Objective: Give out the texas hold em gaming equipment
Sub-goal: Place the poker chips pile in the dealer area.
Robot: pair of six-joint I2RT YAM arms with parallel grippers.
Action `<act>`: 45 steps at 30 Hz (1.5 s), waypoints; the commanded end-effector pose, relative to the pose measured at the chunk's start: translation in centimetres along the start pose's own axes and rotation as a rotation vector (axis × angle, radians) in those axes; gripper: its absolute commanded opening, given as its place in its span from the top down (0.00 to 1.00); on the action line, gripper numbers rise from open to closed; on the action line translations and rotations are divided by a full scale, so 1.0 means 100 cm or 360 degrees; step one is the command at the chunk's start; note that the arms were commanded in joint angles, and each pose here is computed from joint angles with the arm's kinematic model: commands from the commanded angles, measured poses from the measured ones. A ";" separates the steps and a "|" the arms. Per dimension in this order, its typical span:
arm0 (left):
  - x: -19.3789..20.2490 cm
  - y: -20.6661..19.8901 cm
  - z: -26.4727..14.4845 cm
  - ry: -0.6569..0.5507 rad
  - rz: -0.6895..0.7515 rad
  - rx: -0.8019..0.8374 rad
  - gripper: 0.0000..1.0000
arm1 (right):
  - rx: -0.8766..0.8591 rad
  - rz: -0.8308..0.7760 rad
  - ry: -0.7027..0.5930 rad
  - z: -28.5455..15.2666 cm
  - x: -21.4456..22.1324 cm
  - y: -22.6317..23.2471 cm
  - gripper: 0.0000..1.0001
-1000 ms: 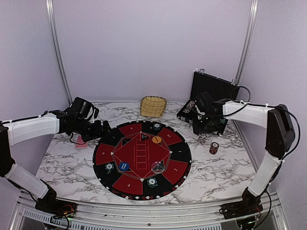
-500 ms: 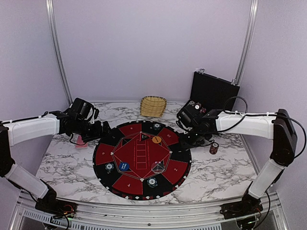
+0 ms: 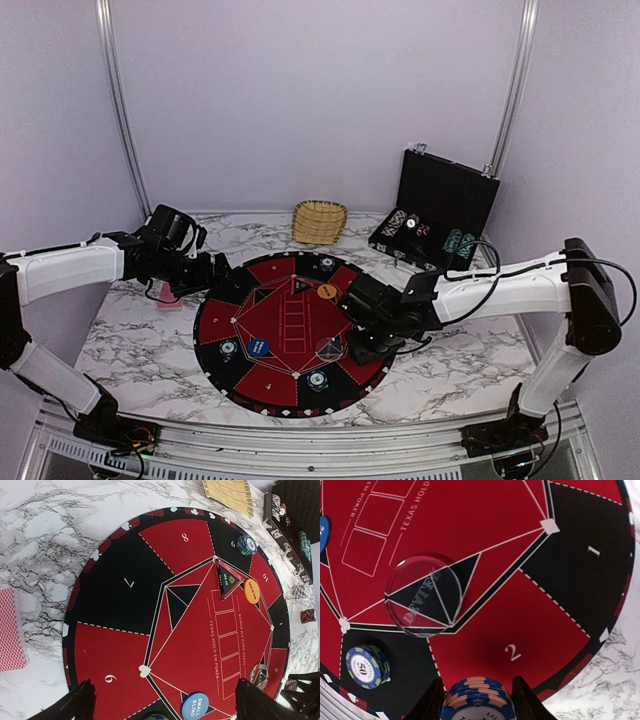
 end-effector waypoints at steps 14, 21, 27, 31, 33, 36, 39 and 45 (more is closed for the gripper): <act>-0.001 -0.001 -0.003 -0.0013 0.0031 0.0037 0.01 | -0.0063 0.0006 -0.0036 0.020 0.014 0.041 0.69; 0.000 0.000 -0.001 -0.0009 0.0033 0.0029 0.01 | -0.0076 -0.0013 -0.0019 0.026 0.017 0.051 0.69; 0.001 0.000 -0.001 -0.0004 0.0036 0.0030 0.01 | -0.0089 -0.0011 -0.0014 0.028 0.018 0.055 0.68; 0.001 0.000 0.000 -0.0004 0.0034 0.0030 0.01 | -0.0087 -0.0020 -0.0009 0.029 0.017 0.058 0.67; 0.001 0.000 0.000 -0.0005 0.0037 0.0031 0.01 | -0.0083 -0.0020 -0.0007 0.030 0.018 0.058 0.67; 0.001 0.000 -0.001 -0.0005 0.0037 0.0032 0.01 | -0.0075 -0.0018 0.0003 0.031 0.018 0.058 0.65; 0.001 0.001 -0.001 -0.0005 0.0037 0.0032 0.01 | -0.0076 -0.0014 0.0010 0.031 0.020 0.057 0.59; 0.002 0.001 -0.001 -0.0007 0.0034 0.0031 0.01 | -0.0062 -0.0013 0.0010 0.028 0.020 0.056 0.53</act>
Point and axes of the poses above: each gripper's point midway between its finger pads, its own z axis out along the fingers, its own y axis along the line the jaws close on, x = y × z, the point moved 10 cm from there along -z, back along the fingers
